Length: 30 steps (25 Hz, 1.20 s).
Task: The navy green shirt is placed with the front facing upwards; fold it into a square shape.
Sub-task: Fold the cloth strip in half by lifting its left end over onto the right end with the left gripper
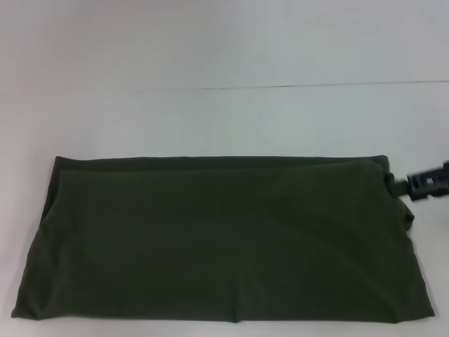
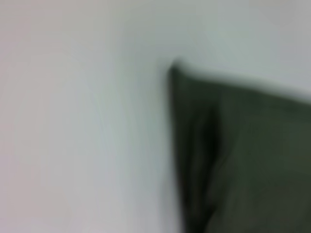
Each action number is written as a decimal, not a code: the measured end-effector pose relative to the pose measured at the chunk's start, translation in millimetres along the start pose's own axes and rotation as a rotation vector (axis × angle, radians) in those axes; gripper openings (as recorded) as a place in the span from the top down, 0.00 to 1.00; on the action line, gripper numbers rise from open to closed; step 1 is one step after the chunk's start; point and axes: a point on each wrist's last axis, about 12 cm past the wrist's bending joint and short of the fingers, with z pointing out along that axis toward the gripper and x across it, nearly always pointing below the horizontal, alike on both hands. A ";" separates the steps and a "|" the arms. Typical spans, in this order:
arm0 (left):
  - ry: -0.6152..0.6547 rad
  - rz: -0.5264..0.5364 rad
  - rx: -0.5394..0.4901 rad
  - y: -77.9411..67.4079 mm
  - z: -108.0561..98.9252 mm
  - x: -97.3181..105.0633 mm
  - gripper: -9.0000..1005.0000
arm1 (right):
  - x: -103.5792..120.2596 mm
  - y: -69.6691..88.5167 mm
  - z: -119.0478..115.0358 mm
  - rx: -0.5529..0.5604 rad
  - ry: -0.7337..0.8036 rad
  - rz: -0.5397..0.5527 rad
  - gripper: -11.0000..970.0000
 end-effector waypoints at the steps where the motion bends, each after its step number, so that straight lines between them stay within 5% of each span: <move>1: -0.028 -0.006 0.020 0.6 -1.8 -0.6 0.93 | -0.3 1.3 -0.5 -0.034 -0.039 -0.013 0.22; 9: -0.111 0.019 0.282 -18.0 11.5 -8.0 0.84 | 9.0 2.5 17.8 -0.260 -0.267 -0.103 0.22; 13: -0.062 0.001 0.354 -26.5 27.3 -14.4 0.71 | 19.4 1.4 34.9 -0.307 -0.366 -0.170 0.22; 22: -0.002 0.012 0.326 -32.9 32.6 -25.0 0.48 | 35.5 13.9 82.5 -0.306 -0.453 -0.387 0.22; 30: 0.086 0.072 0.277 -36.6 41.6 -20.5 0.22 | 57.9 18.2 129.0 -0.218 -0.365 -0.718 0.23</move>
